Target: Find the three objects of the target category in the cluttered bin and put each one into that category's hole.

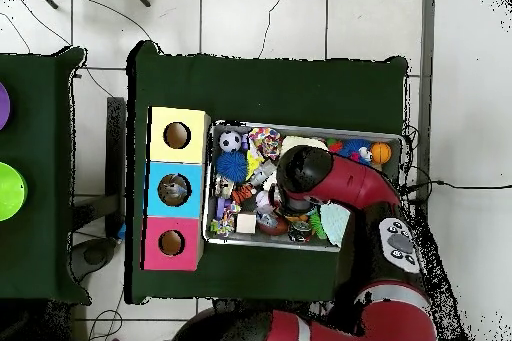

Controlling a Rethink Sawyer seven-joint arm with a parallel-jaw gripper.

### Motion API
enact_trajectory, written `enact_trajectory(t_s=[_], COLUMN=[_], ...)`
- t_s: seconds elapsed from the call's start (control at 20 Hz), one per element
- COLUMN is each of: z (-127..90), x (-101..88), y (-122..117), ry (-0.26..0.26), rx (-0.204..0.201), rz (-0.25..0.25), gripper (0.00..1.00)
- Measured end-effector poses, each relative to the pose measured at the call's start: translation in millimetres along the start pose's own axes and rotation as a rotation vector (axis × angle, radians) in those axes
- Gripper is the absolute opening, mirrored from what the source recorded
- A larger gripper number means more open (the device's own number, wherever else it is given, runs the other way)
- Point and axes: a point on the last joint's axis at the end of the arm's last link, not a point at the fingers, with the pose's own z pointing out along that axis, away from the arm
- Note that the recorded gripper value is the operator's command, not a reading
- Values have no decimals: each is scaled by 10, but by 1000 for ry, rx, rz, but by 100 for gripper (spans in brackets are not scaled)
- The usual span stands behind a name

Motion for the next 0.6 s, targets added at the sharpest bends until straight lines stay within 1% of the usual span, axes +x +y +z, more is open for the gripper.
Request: enact_trajectory(t_s=[0.3, 0.6], z=[13, 17], x=[-41, -52], y=[-20, -2], ry=[-6, -8], rx=[-34, -42], rz=[1, -2], gripper=[100, 100])
